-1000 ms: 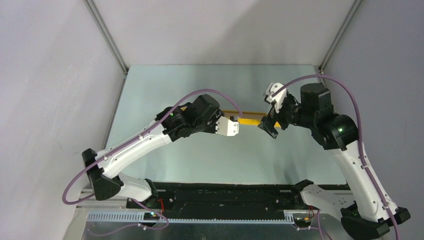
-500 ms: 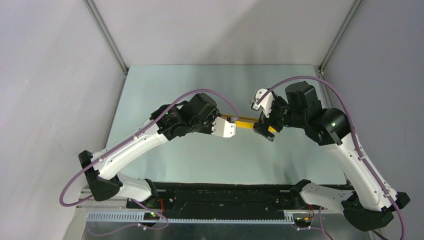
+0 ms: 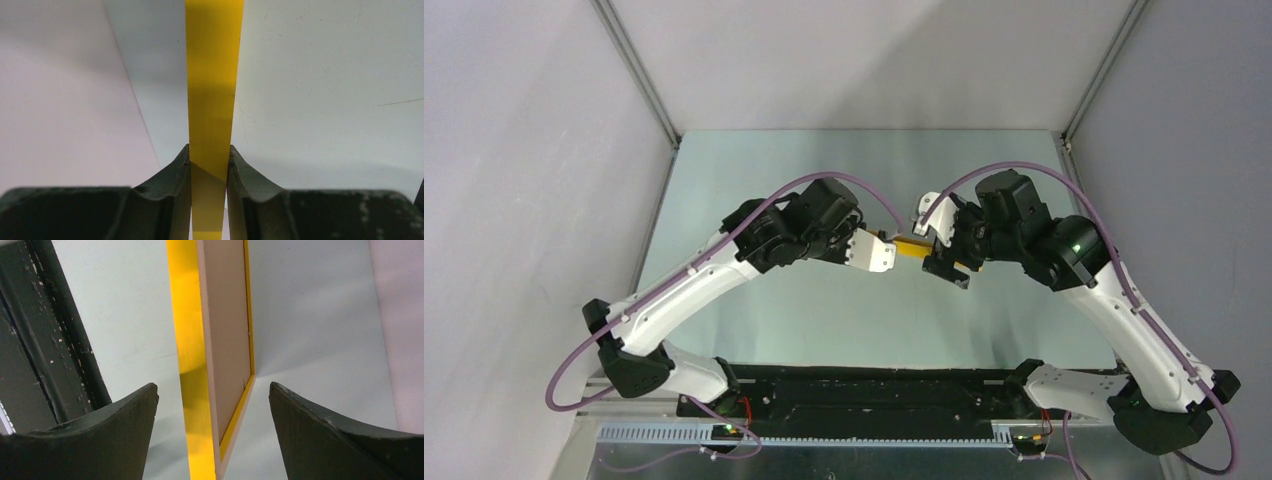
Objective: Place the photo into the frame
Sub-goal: Turn over the photo frame at the center of the board.
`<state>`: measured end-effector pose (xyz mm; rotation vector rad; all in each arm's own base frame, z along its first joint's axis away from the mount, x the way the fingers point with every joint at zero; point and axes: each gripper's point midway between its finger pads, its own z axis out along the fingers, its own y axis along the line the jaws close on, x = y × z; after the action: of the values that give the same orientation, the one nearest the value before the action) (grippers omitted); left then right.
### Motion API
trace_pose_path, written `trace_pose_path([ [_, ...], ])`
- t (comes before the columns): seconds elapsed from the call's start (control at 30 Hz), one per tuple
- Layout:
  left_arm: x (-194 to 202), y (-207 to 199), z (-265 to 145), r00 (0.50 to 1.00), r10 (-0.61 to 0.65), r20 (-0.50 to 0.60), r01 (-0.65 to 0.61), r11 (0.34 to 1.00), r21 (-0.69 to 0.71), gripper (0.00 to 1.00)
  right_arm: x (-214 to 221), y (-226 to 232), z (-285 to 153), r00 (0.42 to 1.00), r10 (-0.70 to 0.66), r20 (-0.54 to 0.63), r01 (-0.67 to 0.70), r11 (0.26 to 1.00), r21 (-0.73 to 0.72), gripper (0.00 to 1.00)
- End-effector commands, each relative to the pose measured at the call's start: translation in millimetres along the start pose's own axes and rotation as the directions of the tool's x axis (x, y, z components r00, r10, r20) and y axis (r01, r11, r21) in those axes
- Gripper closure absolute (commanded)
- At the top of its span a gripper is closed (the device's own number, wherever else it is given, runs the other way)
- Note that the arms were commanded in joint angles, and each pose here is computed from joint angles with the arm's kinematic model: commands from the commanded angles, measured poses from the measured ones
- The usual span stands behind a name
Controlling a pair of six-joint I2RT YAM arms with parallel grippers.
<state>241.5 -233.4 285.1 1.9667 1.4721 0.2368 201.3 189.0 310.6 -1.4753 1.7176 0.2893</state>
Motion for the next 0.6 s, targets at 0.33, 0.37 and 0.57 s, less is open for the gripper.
trace_pose_path([
  [0.33,-17.9,45.4,-23.3,0.997,0.004,0.080,0.007,0.990,-0.144,1.00,20.7,-4.2,29.6,0.995,-0.008,-0.099,0.010,1.000,0.026,0.30],
  [0.37,-17.6,44.6,-22.7,0.997,0.001,0.081,0.010,0.990,-0.139,1.00,20.7,-4.8,30.3,0.995,-0.009,-0.100,0.012,1.000,0.028,0.32],
  [0.57,-19.3,43.4,-21.6,0.996,-0.007,0.092,0.019,0.992,-0.128,1.00,21.0,-8.2,33.6,0.994,-0.010,-0.108,0.015,0.999,0.042,0.41],
])
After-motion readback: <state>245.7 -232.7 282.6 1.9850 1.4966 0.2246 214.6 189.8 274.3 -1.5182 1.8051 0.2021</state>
